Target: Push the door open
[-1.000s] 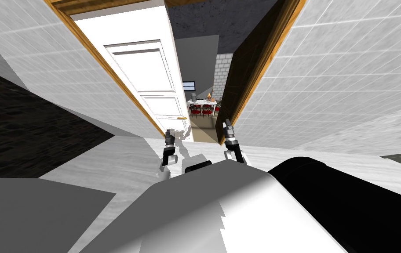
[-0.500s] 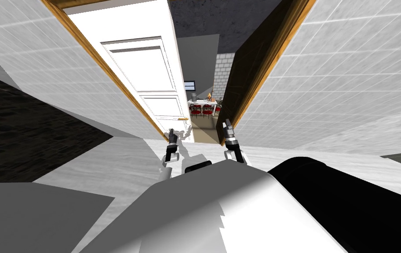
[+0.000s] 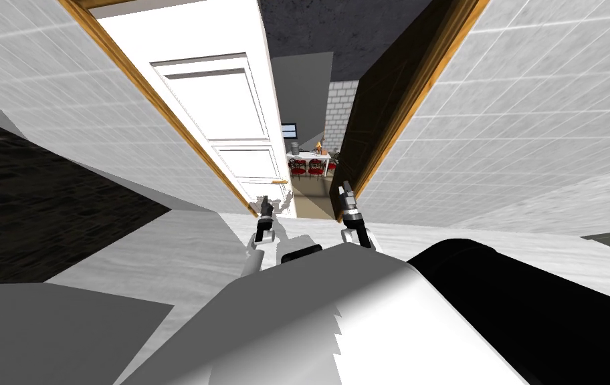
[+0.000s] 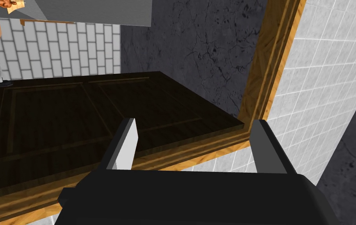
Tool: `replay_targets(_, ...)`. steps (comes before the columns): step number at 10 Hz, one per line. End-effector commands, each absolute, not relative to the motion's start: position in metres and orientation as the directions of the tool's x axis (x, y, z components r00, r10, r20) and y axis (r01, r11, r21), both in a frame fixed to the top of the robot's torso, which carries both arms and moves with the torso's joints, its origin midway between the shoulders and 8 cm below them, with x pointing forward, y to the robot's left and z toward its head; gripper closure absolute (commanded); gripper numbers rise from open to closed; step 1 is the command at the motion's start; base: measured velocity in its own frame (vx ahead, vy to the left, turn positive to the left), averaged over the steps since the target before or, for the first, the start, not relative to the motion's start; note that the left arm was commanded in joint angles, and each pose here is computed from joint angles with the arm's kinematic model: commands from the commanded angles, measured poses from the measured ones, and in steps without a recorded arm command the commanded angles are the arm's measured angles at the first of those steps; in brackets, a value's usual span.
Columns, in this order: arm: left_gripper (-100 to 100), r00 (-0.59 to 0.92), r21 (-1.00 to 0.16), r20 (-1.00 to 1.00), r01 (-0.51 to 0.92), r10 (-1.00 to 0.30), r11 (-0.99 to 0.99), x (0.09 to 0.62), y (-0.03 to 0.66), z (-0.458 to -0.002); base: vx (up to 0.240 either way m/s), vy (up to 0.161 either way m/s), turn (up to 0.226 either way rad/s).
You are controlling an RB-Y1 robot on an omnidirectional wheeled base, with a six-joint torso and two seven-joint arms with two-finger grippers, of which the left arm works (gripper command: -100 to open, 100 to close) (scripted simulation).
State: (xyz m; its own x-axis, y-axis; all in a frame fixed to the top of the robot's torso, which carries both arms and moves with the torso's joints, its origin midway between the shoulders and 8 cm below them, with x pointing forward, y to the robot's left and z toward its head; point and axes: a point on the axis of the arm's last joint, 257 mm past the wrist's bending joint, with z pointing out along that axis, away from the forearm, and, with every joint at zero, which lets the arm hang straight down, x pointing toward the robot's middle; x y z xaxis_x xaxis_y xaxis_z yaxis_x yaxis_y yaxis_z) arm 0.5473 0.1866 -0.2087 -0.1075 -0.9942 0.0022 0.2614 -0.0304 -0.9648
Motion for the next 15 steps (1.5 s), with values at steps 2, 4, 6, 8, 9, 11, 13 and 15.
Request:
replay_targets(2, -100, -0.124, -0.972, 0.001, 0.233, -0.992, -0.03, 0.556, 0.177, -0.219, 0.091, 0.055, -0.017)
replay_targets(4, -100, -0.145, -0.978, 0.001, 0.205, -0.989, -0.031, 0.565, 0.165, -0.229, 0.061, 0.048, -0.016)
replay_targets(6, -100, -0.155, -0.982, 0.0, 0.188, -0.988, -0.03, 0.57, 0.159, -0.236, 0.06, 0.046, -0.008)
replay_targets(8, -100, -0.175, -0.987, -0.001, 0.159, -0.985, -0.027, 0.578, 0.147, -0.246, 0.08, 0.06, -0.024)
replay_targets(9, -100, -0.184, -0.989, -0.001, 0.145, -0.983, -0.026, 0.581, 0.141, -0.25, 0.087, 0.06, -0.014)
replay_targets(11, -100, -0.203, -0.993, -0.002, 0.118, -0.979, -0.023, 0.587, 0.129, -0.259, 0.1, 0.062, -0.018)
replay_targets(13, -100, -0.219, -0.995, -0.002, 0.096, -0.976, -0.02, 0.592, 0.118, -0.266, 0.093, 0.058, -0.014)
replay_targets(15, -100, -0.236, -0.997, -0.002, 0.072, -0.972, -0.015, 0.596, 0.107, -0.273, 0.097, 0.065, -0.017)
